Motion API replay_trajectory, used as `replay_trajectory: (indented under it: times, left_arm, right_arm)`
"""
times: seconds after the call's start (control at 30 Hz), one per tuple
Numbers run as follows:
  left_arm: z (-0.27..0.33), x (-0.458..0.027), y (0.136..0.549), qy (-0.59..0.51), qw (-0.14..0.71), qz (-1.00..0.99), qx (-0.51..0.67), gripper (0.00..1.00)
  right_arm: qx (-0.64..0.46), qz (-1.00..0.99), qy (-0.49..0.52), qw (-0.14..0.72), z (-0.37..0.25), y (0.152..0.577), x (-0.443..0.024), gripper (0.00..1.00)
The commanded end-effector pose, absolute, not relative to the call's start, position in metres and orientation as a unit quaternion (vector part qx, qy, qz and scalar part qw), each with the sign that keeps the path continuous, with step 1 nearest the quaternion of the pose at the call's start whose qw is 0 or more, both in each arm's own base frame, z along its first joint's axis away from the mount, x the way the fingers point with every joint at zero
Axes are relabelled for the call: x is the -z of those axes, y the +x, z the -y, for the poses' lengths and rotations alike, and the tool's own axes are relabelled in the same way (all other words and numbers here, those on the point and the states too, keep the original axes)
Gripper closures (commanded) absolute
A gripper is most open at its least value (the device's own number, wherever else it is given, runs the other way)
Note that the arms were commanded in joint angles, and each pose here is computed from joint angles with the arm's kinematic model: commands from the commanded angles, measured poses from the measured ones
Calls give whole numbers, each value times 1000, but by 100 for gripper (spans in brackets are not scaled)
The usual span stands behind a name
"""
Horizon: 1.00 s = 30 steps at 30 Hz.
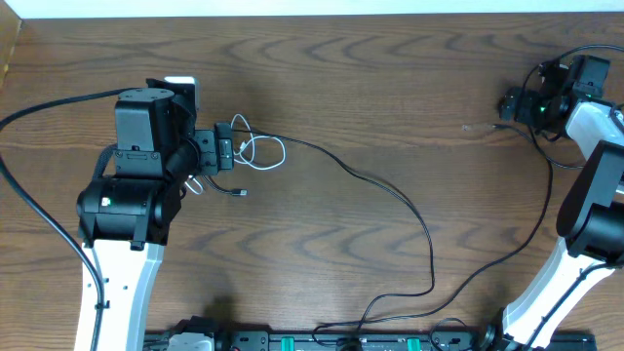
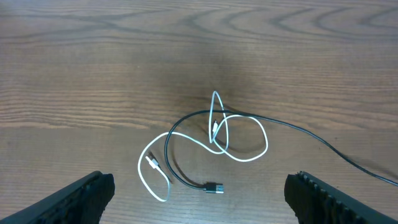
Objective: Untangle cables
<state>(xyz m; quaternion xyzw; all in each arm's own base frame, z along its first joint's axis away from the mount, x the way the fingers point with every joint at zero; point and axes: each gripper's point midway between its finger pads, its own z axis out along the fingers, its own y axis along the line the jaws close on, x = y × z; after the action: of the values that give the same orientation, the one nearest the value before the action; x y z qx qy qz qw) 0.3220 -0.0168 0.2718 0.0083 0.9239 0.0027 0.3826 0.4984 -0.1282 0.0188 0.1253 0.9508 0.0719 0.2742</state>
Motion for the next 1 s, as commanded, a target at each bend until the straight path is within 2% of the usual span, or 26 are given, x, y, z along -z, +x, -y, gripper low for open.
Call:
replay_trajectory:
  times: [0.0,0.33,0.73,0.8,0.83,0.9,0.93,0.97]
  left_arm:
    - [17,-276,323,11,387,-922,-3,8]
    - [17,-276,323,11,387,-922,-3,8]
    - [17,-276,323,11,387,-922,-3,7]
    - [17,-276,323,11,387,-922,-3,8]
    - [17,-276,323,11,387,-922,-3,8]
    - [17,-276,323,11,387,-922,-3,7]
    - [17,-276,323,11,387,-922,-3,8]
    - [17,-276,323,11,387,-922,-3,8]
  right_arm:
    - [-72,-949,121,282,122,506,-24,1]
    - [-70,-945,114,298,120,516,-18,1]
    - [-70,-932,164,317,128,536,25,17]
    - [-73,-930,173,316,129,536,31,32]
    - [-73,-930,172,317,129,537,33,45]
    - [-72,-929,172,320,129,539,33,87]
    - [-73,-927,173,324,130,540,32,98]
    - [-74,-925,176,328,131,542,31,99]
